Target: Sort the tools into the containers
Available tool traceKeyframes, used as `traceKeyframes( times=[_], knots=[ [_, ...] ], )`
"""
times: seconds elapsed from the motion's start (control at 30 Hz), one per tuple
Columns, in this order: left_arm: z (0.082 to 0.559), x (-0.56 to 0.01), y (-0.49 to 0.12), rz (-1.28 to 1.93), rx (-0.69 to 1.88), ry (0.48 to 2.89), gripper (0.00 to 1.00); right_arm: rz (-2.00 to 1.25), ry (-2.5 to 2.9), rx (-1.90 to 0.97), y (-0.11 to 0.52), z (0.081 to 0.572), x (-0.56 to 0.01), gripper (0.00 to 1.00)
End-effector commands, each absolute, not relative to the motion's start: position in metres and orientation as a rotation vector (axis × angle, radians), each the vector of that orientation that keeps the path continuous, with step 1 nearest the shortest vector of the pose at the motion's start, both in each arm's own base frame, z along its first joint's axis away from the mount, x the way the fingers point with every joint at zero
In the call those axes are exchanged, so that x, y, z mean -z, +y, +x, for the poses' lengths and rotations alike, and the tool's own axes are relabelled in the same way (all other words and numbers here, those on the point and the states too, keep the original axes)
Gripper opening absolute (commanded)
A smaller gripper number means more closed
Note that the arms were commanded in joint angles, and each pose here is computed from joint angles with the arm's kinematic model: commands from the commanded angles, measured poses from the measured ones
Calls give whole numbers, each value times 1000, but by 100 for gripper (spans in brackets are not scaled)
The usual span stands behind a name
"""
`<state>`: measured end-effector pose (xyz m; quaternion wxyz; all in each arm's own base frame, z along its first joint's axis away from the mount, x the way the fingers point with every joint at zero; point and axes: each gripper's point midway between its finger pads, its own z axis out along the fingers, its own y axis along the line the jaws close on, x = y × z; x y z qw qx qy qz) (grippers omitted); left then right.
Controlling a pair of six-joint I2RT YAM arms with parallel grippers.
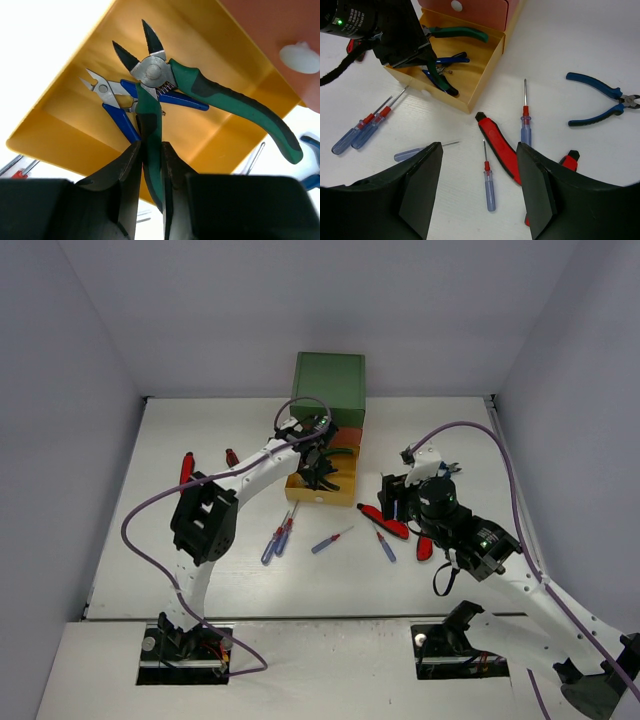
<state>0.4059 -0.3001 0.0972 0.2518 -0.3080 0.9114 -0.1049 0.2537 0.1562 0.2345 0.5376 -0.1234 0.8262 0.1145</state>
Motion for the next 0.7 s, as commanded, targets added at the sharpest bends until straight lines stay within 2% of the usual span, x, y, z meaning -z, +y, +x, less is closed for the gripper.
traceKeyframes(
  times=[0.0,0.13,0.2,0.33,0.57,0.67],
  knots=[
    [424,-129,-307,-871,355,2367,21,-238,1921,-241,148,260,-246,59],
    [428,-131,-305,-869,342,2350,33,-210,1923,-212,142,261,-245,60],
    [428,-135,-306,-856,347,2345,44,-185,1926,-197,138,262,-244,61],
    [426,-151,-307,-823,370,2318,52,-85,1919,-124,123,269,-246,62],
    [414,-207,-306,-693,438,2246,54,165,1974,-17,90,299,-231,63],
    [398,-243,-298,-519,415,2203,55,396,2050,0,49,329,-205,62]
  ],
)
